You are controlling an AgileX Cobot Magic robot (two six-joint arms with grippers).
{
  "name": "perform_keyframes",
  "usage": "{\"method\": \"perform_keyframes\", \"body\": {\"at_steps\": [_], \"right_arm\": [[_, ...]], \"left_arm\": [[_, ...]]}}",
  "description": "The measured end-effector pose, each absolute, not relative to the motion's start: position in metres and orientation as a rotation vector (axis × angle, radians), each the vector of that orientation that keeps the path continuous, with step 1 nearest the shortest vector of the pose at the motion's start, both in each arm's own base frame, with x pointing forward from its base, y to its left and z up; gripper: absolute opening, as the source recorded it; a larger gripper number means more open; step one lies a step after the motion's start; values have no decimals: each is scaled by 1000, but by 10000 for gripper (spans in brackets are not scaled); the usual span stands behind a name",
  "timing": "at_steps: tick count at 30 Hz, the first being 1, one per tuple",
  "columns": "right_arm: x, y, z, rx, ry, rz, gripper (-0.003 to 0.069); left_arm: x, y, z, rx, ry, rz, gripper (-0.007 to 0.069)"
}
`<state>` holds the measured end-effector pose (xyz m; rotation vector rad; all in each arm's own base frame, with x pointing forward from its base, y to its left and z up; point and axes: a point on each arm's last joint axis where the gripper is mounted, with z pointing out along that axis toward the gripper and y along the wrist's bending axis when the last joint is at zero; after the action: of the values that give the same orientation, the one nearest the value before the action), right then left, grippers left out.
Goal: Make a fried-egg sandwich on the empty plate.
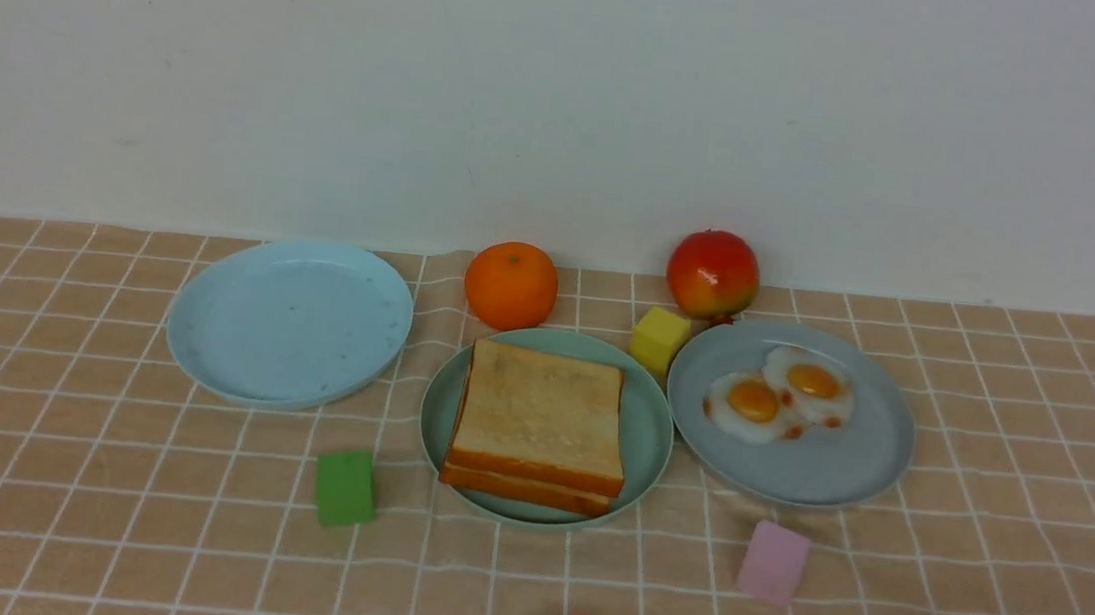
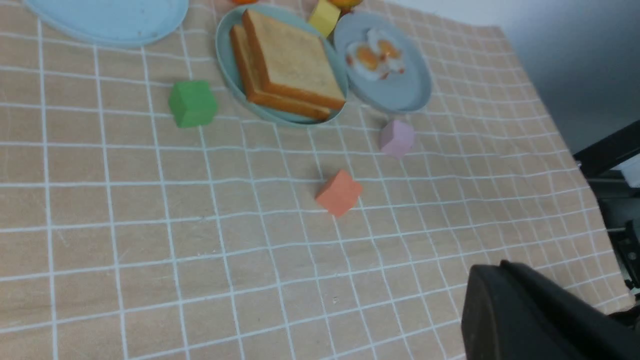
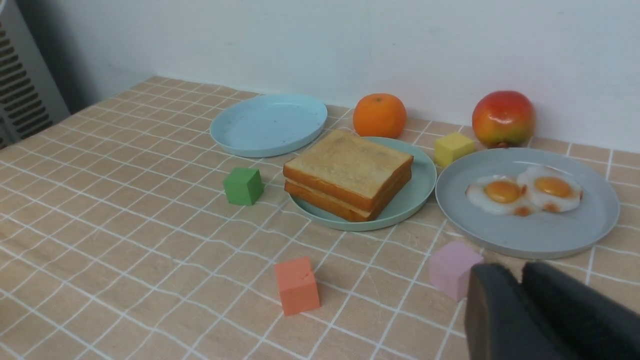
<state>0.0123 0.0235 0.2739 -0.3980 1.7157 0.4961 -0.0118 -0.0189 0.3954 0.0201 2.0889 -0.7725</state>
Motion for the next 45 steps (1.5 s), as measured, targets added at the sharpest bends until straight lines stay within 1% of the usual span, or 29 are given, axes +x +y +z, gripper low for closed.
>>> {"method": "perform_keyframes", "body": {"at_steps": [4,11,13,15,17,18,19,20,21,22,24,25,28,29,30,33,45], "right_arm": [[12,24,274,-398,1716,496,97],[12,24,274,-398,1716,496,102],[12,24,274,-398,1716,496,105],[12,24,274,-398,1716,496,110],[12,24,274,-398,1715,496,113],[12,24,274,-398,1715,496,115],[12,24,274,-398,1715,496,116],[12,24,274,-398,1715,496,117],[12,24,274,-398,1715,496,117],[12,24,274,-398,1715,496,118],[12,24,274,-398,1715,496,121],[12,24,274,-398,1715,496,123],[12,24,274,-398,1715,496,127],[12,23,274,-398,1714,496,127],[12,24,274,-397,1714,499,129],[12,24,274,-397,1714,497,133],[12,24,274,-398,1715,496,150]], "left_arm": [[-21,-16,394,28,2064,-779,-13],[-20,-17,393,25,2072,-783,-13],[-13,-18,387,30,2082,-756,-13],[5,-16,374,43,2051,-630,-13],[25,-11,352,29,1985,-462,-13],[33,-10,339,17,1952,-399,-13],[38,-9,329,6,1909,-358,-13],[43,-8,312,-5,1897,-317,-13],[43,-6,310,-10,1883,-298,-13],[50,-4,282,-15,1825,-222,-13],[53,-2,253,-1,1771,-148,-13],[52,-1,240,4,1736,-123,-13],[54,0,190,-19,1770,-97,-13],[54,0,188,-28,1777,-101,-13],[53,1,175,-99,1846,-120,-13],[52,1,169,-133,1895,-124,-13],[52,0,168,-128,1897,-134,-9]]}}
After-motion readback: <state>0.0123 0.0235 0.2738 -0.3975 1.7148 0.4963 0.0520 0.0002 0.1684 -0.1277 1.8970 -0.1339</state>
